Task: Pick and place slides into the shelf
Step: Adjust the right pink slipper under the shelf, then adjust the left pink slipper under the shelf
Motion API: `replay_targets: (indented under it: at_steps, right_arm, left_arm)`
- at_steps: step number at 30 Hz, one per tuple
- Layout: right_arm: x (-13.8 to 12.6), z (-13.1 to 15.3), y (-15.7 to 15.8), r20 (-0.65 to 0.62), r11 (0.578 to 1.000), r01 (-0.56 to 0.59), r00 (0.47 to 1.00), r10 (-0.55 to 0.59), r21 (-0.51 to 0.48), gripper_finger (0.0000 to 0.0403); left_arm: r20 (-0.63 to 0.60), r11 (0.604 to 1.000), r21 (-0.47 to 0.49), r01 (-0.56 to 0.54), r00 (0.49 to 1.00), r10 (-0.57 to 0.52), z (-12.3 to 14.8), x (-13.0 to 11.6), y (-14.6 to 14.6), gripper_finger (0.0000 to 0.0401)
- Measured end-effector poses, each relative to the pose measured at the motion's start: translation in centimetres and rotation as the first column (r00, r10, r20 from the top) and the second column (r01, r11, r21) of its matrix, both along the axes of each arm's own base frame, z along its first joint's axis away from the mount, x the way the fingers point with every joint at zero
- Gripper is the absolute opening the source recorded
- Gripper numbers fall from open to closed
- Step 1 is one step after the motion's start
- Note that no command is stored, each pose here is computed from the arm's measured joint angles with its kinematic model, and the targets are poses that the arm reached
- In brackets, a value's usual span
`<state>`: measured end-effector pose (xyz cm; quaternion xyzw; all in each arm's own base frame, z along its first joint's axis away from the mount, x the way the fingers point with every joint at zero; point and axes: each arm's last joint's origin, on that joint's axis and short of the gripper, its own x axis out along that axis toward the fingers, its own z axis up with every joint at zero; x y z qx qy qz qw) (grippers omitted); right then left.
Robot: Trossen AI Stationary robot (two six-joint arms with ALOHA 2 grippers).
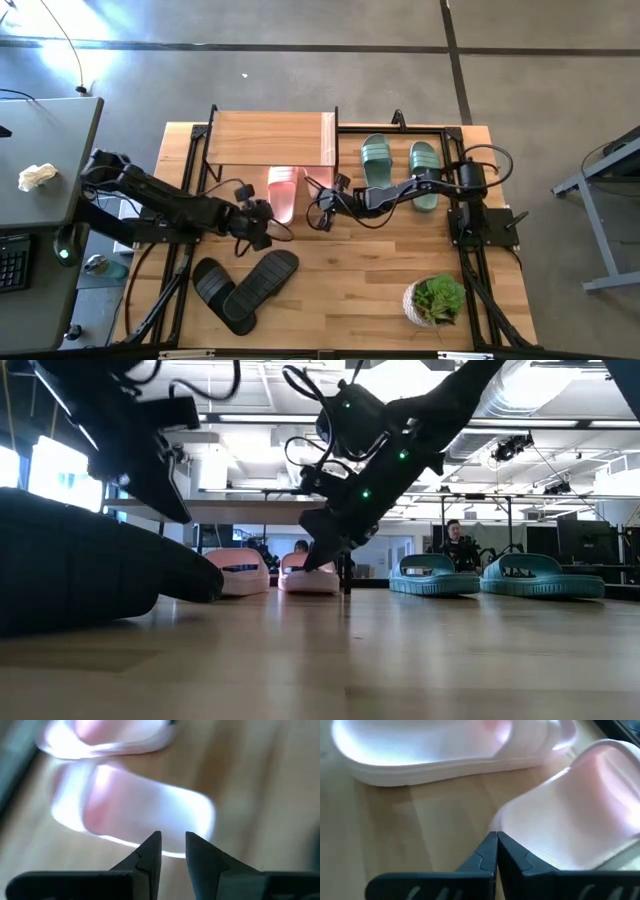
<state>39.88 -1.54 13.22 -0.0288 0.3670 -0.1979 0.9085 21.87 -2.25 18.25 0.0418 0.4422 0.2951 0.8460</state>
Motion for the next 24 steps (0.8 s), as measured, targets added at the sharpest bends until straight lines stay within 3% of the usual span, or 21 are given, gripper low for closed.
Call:
replay_targets:
  at_steps: [4, 8, 17, 24]
  right_arm:
    - [0.0, 0.8, 1.3, 0.000, 0.993, -0.115, 0.993, 0.115, 0.014, 0.0000]
    - [-0.3, 1.3, 2.8, -0.021, 0.983, -0.182, 0.983, 0.181, -0.014, 0.0000]
    - [-0.8, 1.1, 5.0, -0.078, 0.969, -0.243, 0.968, 0.241, -0.030, 0.0000]
    - [-1.0, 1.0, 5.8, -0.092, 0.965, -0.262, 0.962, 0.258, -0.029, 0.0000]
  left_arm:
    - [-0.056, 0.985, 0.164, -0.048, 0.997, 0.058, -1.3, 0.6, 0.6, 0.0074]
    - [-0.147, 0.973, 0.223, -0.058, 0.985, 0.092, -2.7, 1.1, 1.7, 0.0074]
    - [-0.210, 0.957, 0.250, -0.147, 0.957, 0.202, -4.9, 2.1, 4.9, 0.0074]
    - [-0.164, 0.957, 0.178, -0.231, 0.952, 0.260, -5.0, 2.4, 7.2, 0.0074]
